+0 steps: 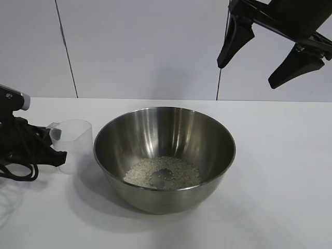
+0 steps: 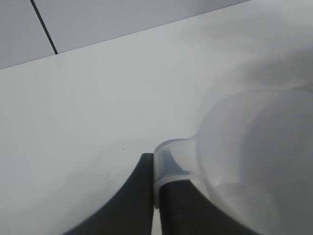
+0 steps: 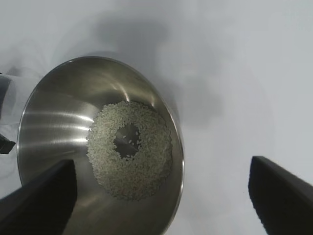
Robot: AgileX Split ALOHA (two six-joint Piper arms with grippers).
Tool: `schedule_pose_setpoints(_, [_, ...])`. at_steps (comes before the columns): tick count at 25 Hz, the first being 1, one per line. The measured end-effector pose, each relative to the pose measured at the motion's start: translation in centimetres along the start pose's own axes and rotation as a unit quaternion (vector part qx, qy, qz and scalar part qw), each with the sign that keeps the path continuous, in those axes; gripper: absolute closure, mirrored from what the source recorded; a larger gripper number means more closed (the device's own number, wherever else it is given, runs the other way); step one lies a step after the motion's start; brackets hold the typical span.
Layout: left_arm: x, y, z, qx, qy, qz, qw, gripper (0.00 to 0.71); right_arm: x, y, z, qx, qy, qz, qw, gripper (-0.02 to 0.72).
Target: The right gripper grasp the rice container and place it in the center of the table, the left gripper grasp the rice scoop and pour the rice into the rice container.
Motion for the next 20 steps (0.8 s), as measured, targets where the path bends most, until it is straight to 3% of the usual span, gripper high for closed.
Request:
schedule_pose_setpoints(3, [0.1, 0.0, 0.0, 0.001, 0.001, 0.001, 1.0, 0.39, 0.0, 0.0, 0.0, 0.0, 0.0, 0.0, 1.0, 0.044])
schedule_pose_setpoints(6, [0.5, 0.4, -0.2, 0.002, 0.004, 0.009, 1.0, 0.234, 0.0, 0.0, 0.0, 0.0, 0.0, 0.0, 1.0, 0.044])
schedule_pose_setpoints(9, [1.3, 1.1, -0.4, 0.004, 0.008, 0.024, 1.0, 0.186, 0.0, 0.0, 0.0, 0.0, 0.0, 0.0, 1.0, 0.044])
schedule_pose_setpoints(15, [3.0, 3.5, -1.2, 0.011, 0.015, 0.064, 0.998, 0.17, 0.0, 0.0, 0.0, 0.0, 0.0, 0.0, 1.0, 0.044])
schedule_pose_setpoints(20, [0.3, 5.8, -0.9, -0.001, 0.044, 0.033, 0.998, 0.146, 0.0, 0.0, 0.0, 0.001, 0.001, 0.0, 1.0, 0.044])
Point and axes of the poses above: a point on each arm's last joint axis where the gripper is mounted, y pointing back along that axis away from the gripper, z along the wrist's bending axis when the last joint is at zero, x = y × z, the point moved 5 cm from there along -y, pointing out along that axis toward the gripper, and after that the axes turned 3 degrees about y, right-handed, at the moved point
